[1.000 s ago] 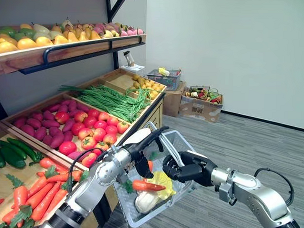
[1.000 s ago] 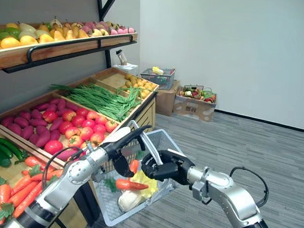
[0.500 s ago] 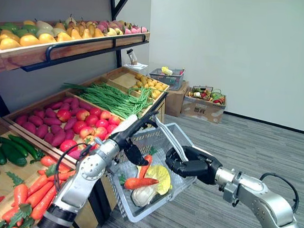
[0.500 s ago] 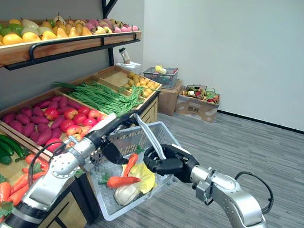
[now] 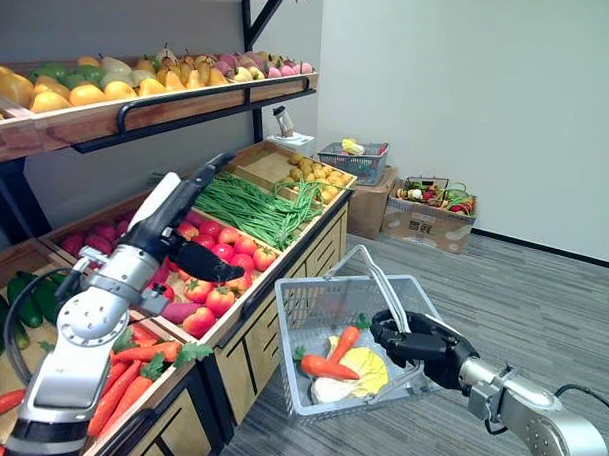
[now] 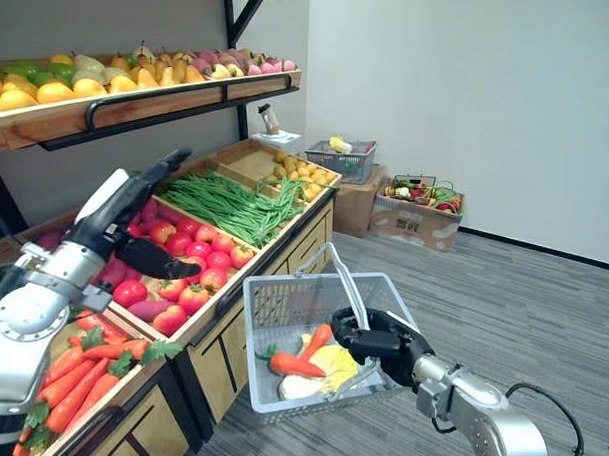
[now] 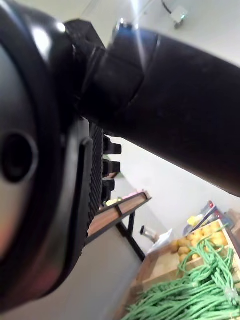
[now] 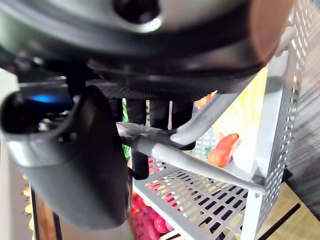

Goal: Pick vegetable in the basket

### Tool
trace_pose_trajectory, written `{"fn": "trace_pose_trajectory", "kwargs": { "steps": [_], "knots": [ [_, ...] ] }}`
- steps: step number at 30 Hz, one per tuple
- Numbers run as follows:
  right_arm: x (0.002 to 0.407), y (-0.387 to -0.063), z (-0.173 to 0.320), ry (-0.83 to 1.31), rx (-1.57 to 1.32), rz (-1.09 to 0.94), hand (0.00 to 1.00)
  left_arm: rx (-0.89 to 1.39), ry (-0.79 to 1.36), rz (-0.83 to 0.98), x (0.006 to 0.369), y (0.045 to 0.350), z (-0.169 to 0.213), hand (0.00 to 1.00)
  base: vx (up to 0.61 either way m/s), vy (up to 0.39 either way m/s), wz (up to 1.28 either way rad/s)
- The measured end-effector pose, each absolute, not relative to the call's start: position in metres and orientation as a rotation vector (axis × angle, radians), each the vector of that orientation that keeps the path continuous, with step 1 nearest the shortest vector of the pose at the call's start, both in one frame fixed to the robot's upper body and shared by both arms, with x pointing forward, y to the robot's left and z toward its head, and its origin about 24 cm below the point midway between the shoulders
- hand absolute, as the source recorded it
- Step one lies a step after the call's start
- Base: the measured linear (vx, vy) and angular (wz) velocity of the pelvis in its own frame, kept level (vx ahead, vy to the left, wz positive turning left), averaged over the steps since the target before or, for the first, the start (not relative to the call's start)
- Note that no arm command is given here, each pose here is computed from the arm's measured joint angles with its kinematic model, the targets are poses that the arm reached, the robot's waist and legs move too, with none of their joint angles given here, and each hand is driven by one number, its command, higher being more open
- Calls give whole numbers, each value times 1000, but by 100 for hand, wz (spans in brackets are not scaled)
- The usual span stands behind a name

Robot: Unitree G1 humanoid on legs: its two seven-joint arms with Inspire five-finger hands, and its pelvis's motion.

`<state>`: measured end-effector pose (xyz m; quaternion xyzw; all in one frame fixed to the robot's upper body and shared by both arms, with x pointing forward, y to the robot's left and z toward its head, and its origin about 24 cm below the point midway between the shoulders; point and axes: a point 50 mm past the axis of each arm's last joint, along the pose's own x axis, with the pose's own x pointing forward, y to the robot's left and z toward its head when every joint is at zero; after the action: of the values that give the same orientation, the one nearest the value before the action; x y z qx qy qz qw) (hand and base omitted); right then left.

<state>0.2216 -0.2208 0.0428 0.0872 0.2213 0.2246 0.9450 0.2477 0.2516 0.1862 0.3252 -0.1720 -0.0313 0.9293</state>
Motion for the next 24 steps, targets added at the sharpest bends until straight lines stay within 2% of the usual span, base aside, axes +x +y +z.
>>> {"fn": "trace_pose_trajectory", "kwargs": {
  "steps": [6,8,11,15,21,22,24],
  "knots": [
    [219,-223,38,432,226,401,0,557,-194,26,229,274,151,100,-46,-13,4],
    [219,-223,33,423,260,383,0,436,-144,114,221,280,131,100,-44,3,6],
    [218,-224,25,418,311,345,0,282,-72,285,207,291,104,100,-21,2,8],
    [212,-229,11,439,368,256,0,80,20,645,173,319,68,100,12,2,19],
    [207,-230,-7,482,445,138,0,-45,113,1001,125,346,32,100,2,26,22],
    [206,-228,-11,478,477,117,0,-83,130,1114,109,354,21,100,-24,34,12],
    [203,-224,-16,478,531,90,0,-141,145,1223,90,361,7,100,-31,35,16]
  ]
}}
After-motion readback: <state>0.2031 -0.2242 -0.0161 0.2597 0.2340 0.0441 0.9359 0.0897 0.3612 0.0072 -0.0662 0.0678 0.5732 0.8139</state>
